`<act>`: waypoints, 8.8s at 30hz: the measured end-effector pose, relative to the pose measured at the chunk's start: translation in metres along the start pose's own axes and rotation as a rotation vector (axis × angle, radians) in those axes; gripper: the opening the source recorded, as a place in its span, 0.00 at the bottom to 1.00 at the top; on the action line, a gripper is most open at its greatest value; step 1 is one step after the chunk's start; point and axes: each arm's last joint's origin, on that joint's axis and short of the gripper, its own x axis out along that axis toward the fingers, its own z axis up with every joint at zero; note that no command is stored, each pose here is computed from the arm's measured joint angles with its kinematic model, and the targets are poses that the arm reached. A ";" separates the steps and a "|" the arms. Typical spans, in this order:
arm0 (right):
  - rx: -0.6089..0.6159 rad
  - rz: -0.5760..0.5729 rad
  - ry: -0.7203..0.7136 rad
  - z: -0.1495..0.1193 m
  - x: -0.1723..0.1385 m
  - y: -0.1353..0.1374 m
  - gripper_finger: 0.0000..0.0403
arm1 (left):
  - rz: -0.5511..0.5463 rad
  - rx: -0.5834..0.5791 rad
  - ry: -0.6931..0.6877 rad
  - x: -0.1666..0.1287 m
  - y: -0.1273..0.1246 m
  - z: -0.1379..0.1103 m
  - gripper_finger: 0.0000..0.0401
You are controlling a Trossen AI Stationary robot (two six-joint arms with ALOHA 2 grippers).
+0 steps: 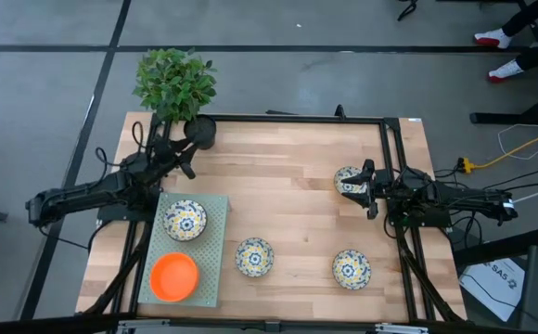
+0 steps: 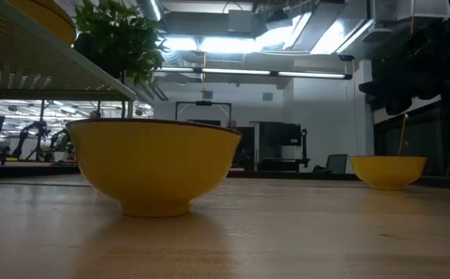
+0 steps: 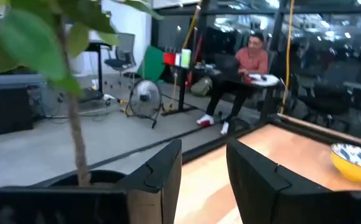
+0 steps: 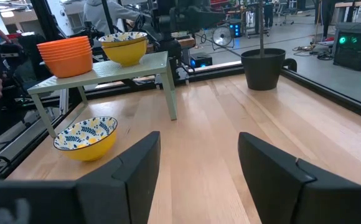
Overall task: Pick & Place Mini bowls
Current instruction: Stack the patterned bowl on top of the patterned bowl on the shelf
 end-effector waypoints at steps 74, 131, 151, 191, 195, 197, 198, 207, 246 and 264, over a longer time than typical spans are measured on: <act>0.000 0.000 0.000 0.000 0.000 0.000 0.53 | -0.198 0.034 0.242 0.002 0.014 -0.040 0.28; 0.055 -0.694 1.000 0.111 0.131 0.002 0.53 | -0.197 0.035 0.242 0.002 0.014 -0.040 0.28; 0.260 -0.849 1.241 0.064 0.150 0.000 0.53 | -0.197 0.034 0.242 0.002 0.014 -0.040 0.28; 0.409 -0.882 1.209 0.022 0.150 0.010 0.08 | -0.198 0.034 0.242 0.002 0.014 -0.040 0.28; 0.418 -0.850 1.198 0.030 0.155 0.013 0.03 | -0.198 0.034 0.242 0.002 0.014 -0.040 0.28; 0.403 -0.816 1.181 0.033 0.159 0.014 0.03 | -0.197 0.034 0.242 0.002 0.014 -0.040 0.28; 0.393 -0.792 1.175 0.035 0.161 0.014 0.03 | -0.198 0.034 0.242 0.002 0.014 -0.040 0.28; 0.196 -0.578 1.188 0.042 0.171 0.020 0.03 | -0.198 0.034 0.242 0.002 0.014 -0.040 0.28; -0.749 0.119 0.694 0.145 0.216 0.112 0.03 | -0.197 0.035 0.242 0.002 0.014 -0.040 0.28; -1.091 0.292 0.353 0.170 0.233 0.126 0.03 | -0.197 0.034 0.242 0.002 0.014 -0.040 0.28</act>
